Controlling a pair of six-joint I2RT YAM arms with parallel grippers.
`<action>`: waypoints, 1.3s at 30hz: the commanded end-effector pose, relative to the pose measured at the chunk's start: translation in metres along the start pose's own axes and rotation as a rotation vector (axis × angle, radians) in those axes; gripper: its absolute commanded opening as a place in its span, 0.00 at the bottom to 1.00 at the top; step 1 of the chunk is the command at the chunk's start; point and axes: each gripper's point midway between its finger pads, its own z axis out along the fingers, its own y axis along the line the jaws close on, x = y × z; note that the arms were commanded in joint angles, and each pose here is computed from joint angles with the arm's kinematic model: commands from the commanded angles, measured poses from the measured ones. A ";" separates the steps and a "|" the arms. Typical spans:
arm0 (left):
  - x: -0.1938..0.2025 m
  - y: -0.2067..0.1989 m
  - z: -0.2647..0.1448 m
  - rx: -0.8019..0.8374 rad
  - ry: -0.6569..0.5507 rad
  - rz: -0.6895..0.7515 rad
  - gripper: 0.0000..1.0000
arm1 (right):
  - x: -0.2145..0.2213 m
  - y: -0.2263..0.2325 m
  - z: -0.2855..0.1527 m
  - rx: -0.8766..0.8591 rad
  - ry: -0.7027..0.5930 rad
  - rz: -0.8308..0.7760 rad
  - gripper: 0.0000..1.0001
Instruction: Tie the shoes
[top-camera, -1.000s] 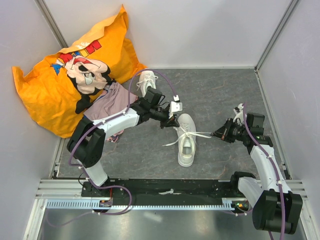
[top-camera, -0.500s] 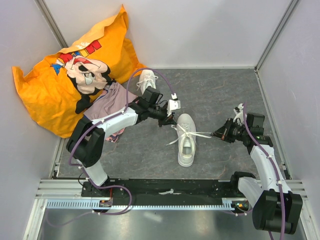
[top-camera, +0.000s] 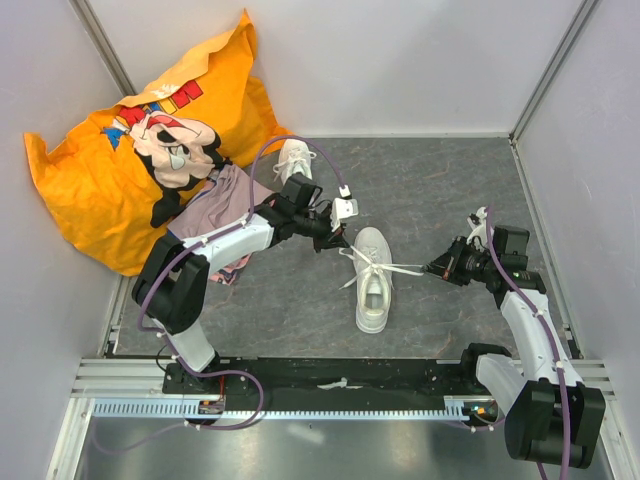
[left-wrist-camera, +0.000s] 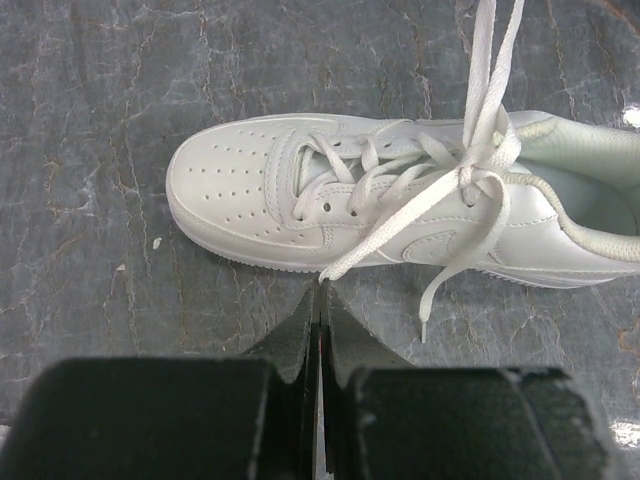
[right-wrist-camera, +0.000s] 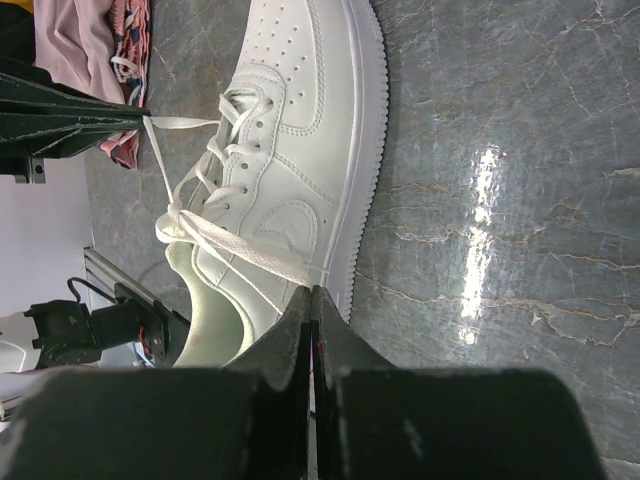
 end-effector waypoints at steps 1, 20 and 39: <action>-0.003 0.010 -0.005 -0.039 -0.010 0.015 0.02 | -0.009 0.003 -0.002 0.000 -0.034 -0.040 0.00; -0.020 -0.002 -0.016 0.003 -0.059 -0.011 0.42 | -0.019 0.008 0.003 -0.033 -0.052 -0.033 0.07; -0.062 0.037 -0.147 -0.345 -0.022 -0.537 0.96 | -0.113 0.049 -0.006 -0.064 -0.074 -0.368 0.98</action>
